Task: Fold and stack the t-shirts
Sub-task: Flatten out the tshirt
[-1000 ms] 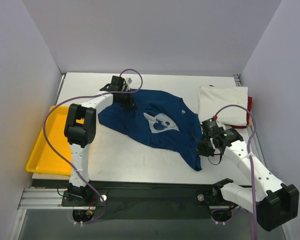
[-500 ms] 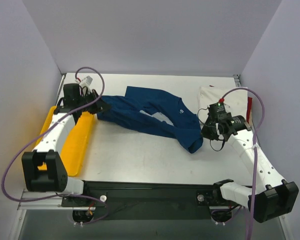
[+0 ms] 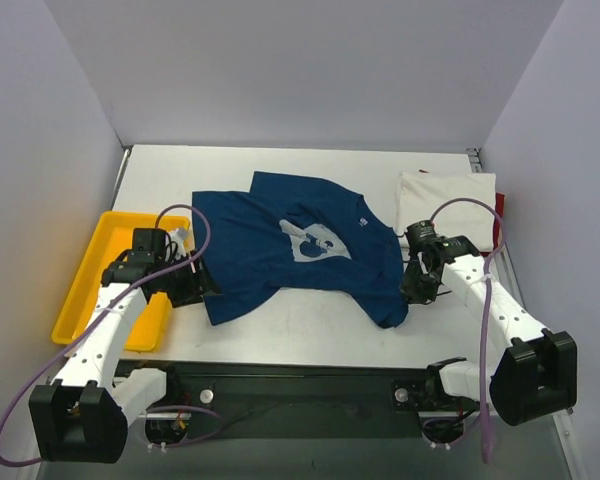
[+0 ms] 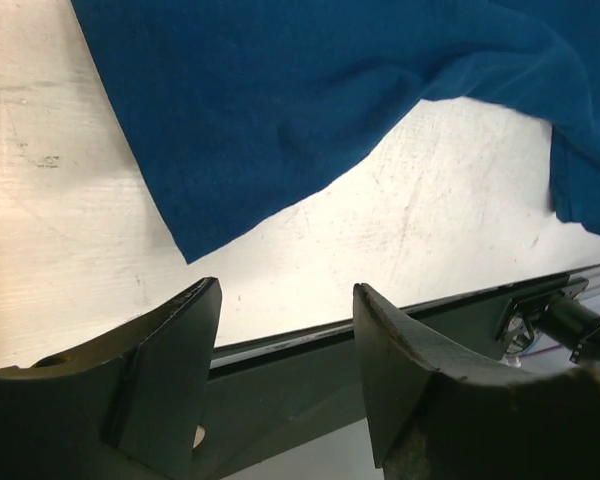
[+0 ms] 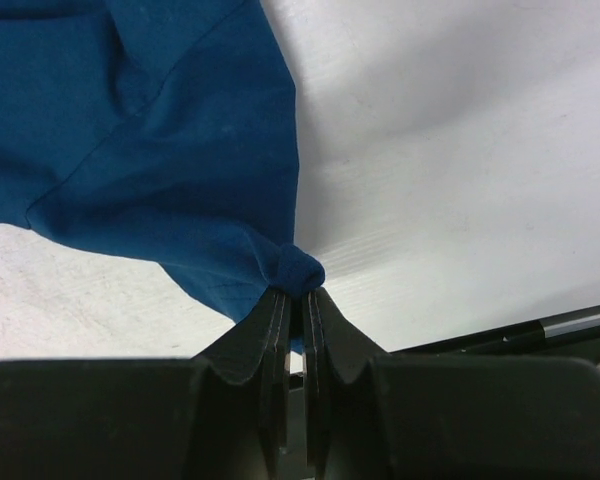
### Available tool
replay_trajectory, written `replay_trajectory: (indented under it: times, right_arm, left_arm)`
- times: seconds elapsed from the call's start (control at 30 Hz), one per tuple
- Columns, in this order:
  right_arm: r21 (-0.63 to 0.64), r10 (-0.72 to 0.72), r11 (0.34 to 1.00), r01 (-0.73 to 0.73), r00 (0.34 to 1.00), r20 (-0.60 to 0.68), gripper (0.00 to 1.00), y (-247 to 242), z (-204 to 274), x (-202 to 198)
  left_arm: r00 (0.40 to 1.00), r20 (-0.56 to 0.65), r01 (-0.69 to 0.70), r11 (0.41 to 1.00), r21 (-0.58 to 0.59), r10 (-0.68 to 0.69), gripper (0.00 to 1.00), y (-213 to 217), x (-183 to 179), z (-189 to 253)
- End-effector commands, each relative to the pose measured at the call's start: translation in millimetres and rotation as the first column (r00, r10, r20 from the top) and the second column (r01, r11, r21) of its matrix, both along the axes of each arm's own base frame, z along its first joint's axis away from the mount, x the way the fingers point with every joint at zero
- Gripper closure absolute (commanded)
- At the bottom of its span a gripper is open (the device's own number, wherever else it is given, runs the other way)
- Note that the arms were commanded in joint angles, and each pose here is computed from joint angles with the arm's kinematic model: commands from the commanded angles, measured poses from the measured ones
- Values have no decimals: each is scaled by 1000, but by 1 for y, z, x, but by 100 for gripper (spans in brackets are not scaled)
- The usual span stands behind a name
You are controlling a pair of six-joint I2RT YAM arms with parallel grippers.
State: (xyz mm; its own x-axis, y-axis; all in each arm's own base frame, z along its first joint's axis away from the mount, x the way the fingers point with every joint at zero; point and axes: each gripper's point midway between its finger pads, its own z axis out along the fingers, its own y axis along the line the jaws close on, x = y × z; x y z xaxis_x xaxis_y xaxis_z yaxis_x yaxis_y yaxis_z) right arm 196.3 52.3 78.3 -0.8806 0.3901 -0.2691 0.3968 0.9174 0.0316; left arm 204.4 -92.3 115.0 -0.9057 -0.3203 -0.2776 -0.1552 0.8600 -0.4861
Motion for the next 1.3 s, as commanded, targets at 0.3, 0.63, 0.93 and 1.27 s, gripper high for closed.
replay_trajectory:
  times: [0.3, 0.63, 0.93, 1.27]
  right_arm:
    - [39, 69, 997, -68, 997, -27, 100, 9, 4, 7]
    - [50, 78, 996, -76, 997, -24, 100, 9, 5, 6]
    - [49, 68, 997, -67, 997, -22, 100, 6, 5, 2]
    - [49, 53, 997, -53, 999, -3, 100, 4, 6, -1]
  left_arm:
    - [977, -161, -110, 980, 168, 137, 35, -1, 2, -48]
    - [951, -266, -82, 955, 287, 161, 39, 2, -22, -79]
    - [940, -299, -60, 943, 328, 164, 40, 4, -21, -102]
    - [946, -289, -37, 938, 344, 143, 88, 4, -9, -114]
